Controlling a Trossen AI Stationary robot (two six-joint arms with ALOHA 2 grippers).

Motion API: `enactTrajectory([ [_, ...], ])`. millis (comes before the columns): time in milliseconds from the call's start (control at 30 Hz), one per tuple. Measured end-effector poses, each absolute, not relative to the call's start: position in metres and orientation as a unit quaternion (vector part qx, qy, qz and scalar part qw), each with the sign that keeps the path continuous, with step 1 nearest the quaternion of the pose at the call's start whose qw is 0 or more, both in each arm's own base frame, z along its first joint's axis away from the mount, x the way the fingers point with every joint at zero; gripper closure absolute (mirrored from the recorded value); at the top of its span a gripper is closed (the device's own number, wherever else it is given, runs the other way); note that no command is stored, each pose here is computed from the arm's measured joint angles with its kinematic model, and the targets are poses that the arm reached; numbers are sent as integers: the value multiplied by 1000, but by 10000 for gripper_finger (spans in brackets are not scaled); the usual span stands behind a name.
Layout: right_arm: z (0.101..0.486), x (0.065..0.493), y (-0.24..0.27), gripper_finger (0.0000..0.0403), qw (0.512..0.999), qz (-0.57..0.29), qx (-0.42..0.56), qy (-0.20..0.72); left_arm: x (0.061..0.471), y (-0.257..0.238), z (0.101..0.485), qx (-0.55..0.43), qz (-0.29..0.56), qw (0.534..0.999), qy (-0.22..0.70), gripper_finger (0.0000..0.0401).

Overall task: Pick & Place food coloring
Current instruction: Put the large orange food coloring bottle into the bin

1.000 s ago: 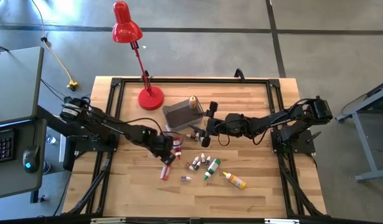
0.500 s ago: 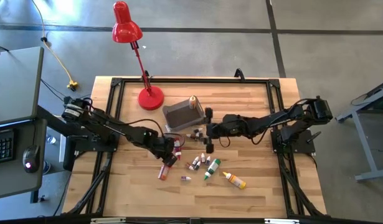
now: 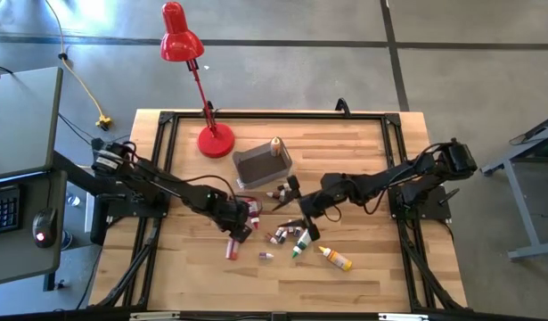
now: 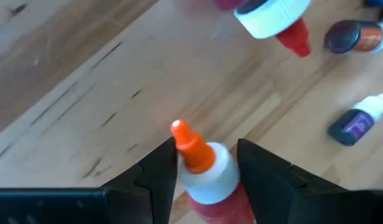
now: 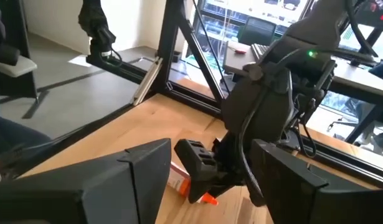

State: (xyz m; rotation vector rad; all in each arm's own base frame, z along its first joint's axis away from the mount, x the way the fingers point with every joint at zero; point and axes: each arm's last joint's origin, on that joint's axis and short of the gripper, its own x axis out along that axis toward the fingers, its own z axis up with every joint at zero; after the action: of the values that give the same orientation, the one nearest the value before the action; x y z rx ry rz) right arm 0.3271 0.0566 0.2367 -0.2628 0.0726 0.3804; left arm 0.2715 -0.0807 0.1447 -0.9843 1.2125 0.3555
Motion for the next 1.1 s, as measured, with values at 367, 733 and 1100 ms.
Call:
enactTrajectory([
  [367,237,328,54,187,973,183,-134,37,271,-81,140,-441,165,686,555,265],
  [733,237,328,54,187,973,183,-134,37,272,-82,143,-428,152,695,558,300],
  [1100,236,328,54,187,973,184,-131,38,302,-85,197,-312,136,796,501,302],
])
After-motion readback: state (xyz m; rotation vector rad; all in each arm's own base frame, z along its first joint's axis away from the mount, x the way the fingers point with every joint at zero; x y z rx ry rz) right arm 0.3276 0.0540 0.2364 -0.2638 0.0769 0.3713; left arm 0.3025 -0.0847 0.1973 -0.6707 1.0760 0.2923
